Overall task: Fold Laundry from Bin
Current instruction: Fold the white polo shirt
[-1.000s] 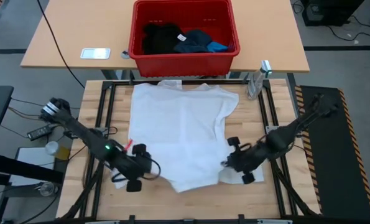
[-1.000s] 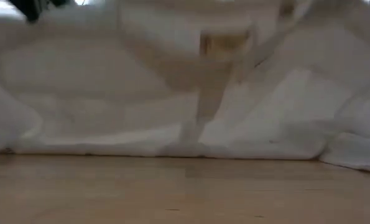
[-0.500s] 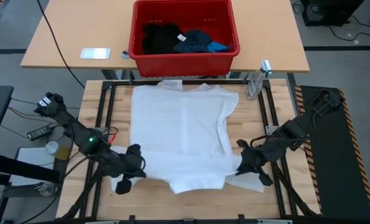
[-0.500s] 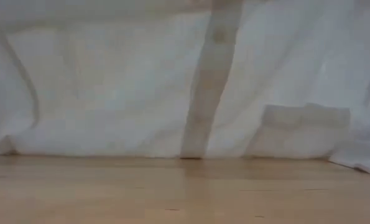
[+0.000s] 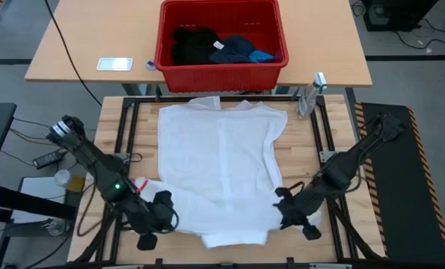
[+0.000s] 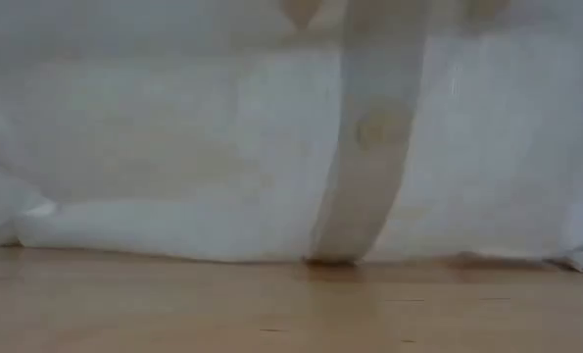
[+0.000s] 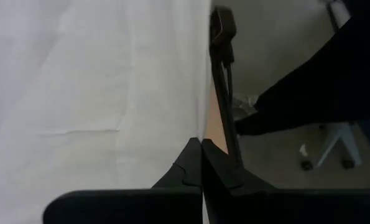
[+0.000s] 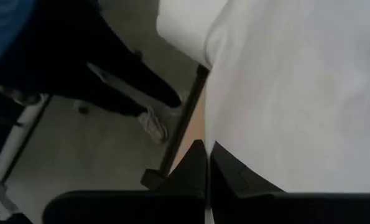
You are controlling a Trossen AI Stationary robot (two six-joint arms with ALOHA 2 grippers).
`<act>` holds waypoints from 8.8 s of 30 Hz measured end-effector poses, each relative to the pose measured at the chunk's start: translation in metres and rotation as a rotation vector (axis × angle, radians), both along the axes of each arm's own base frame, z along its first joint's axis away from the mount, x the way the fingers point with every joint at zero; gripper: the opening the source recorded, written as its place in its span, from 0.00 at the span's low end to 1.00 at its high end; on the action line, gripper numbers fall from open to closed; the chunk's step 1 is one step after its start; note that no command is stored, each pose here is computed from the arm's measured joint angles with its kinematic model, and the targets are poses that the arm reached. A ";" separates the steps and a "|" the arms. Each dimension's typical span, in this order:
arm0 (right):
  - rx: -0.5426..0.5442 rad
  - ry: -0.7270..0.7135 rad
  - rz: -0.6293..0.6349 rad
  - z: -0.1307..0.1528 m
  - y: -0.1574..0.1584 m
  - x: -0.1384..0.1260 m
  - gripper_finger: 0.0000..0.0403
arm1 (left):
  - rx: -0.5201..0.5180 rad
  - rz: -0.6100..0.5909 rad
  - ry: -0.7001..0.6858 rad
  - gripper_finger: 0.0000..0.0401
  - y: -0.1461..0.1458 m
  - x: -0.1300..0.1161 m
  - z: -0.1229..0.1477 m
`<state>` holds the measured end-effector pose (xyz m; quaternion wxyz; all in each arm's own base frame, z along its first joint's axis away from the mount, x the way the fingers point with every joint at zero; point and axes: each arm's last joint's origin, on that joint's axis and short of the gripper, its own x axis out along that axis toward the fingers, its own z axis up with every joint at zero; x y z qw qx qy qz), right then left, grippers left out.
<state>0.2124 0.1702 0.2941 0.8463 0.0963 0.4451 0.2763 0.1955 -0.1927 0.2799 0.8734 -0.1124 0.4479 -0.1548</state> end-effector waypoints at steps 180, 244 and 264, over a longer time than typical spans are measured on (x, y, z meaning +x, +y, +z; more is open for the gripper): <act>-0.189 0.199 -0.522 0.021 -0.250 0.212 0.35 | 0.219 0.114 -0.317 0.00 -0.001 0.123 -0.054; 0.067 0.041 -0.759 -0.048 -0.063 0.145 0.35 | 0.120 1.441 0.264 0.41 0.384 -0.065 -0.080; 0.087 0.055 -0.833 -0.049 -0.080 0.150 0.35 | 0.147 1.515 0.323 0.50 0.437 -0.056 -0.115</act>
